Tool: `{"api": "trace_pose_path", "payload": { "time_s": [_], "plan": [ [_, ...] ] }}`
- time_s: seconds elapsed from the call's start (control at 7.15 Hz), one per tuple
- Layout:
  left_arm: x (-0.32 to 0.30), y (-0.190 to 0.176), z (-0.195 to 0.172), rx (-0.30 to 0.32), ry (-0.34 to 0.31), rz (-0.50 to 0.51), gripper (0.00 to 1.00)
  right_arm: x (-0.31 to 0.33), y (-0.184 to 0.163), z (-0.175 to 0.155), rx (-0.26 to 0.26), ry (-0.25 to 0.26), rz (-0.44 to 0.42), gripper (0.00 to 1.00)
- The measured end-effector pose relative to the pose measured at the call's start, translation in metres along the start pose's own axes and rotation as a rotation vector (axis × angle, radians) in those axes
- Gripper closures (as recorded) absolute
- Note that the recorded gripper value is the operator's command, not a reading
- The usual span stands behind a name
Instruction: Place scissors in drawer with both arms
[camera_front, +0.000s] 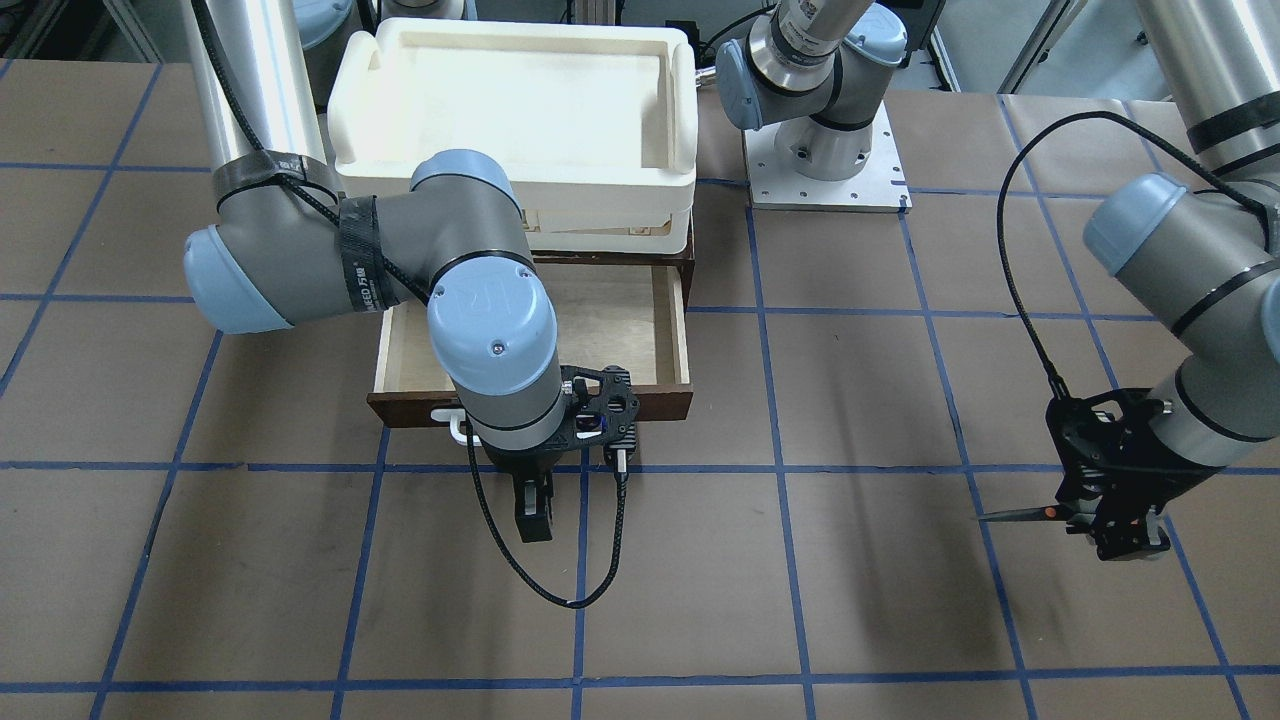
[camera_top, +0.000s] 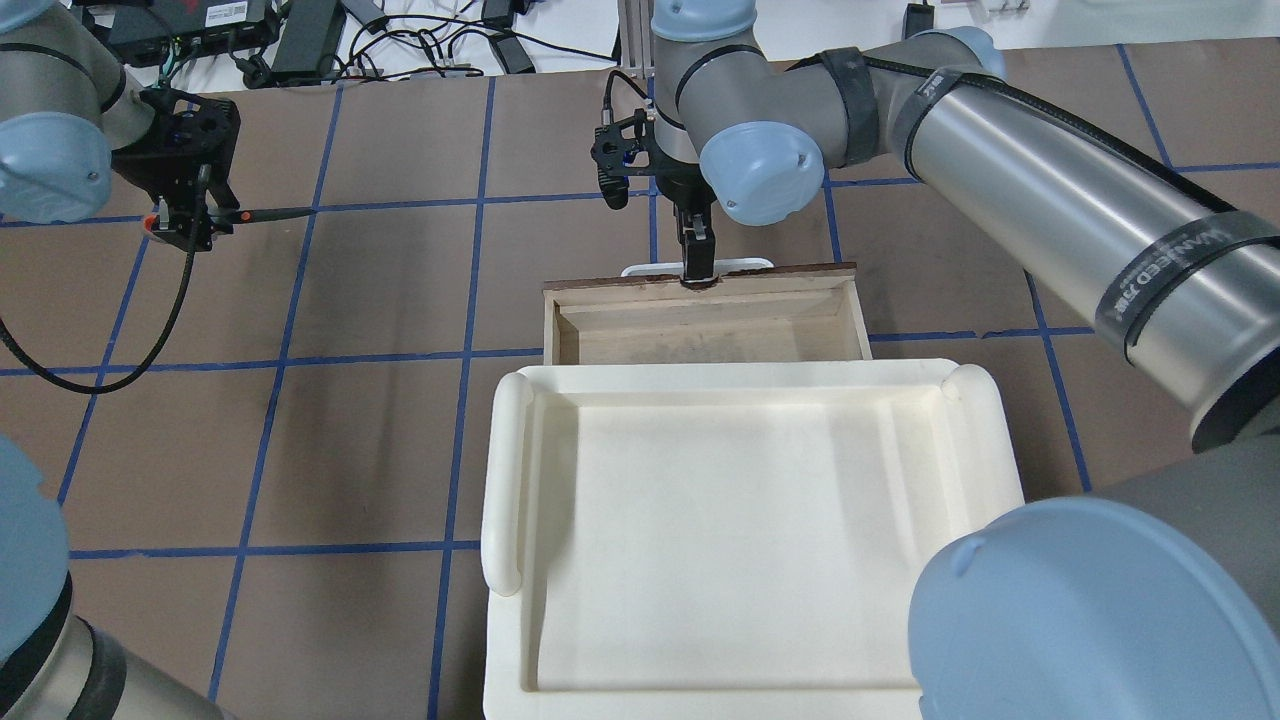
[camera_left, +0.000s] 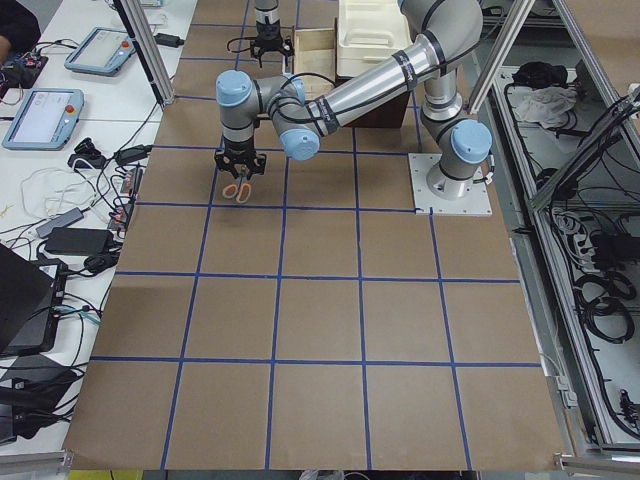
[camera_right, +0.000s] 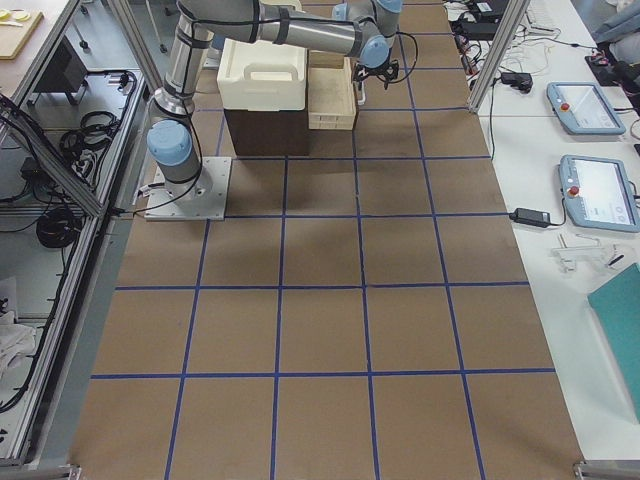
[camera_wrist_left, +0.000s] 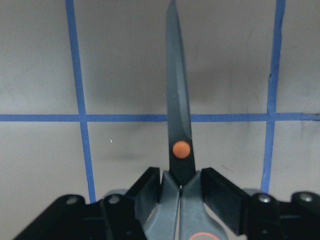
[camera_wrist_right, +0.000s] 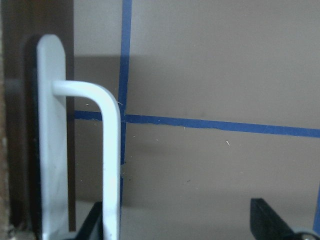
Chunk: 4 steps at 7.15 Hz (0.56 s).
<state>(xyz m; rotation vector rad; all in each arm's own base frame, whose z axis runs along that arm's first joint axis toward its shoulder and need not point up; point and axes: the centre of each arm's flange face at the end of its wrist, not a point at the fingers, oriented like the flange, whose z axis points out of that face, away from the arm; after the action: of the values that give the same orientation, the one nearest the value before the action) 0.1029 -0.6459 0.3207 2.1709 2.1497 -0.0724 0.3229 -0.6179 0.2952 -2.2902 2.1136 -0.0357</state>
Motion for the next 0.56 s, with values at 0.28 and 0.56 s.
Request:
{"api": "trace_pose_path", "payload": {
  "time_s": [0.28, 0.56],
  "plan": [
    [-0.0001, -0.0001, 0.0014, 0.001, 0.002, 0.0, 1.0, 0.0036, 0.0014, -0.0028, 0.005, 0.025, 0.001, 0.0],
    [-0.0003, 0.0, 0.0016, 0.001, 0.002, 0.0, 1.0, 0.0061, 0.0015, -0.0025, 0.007, 0.04, 0.001, 0.0]
  ]
}}
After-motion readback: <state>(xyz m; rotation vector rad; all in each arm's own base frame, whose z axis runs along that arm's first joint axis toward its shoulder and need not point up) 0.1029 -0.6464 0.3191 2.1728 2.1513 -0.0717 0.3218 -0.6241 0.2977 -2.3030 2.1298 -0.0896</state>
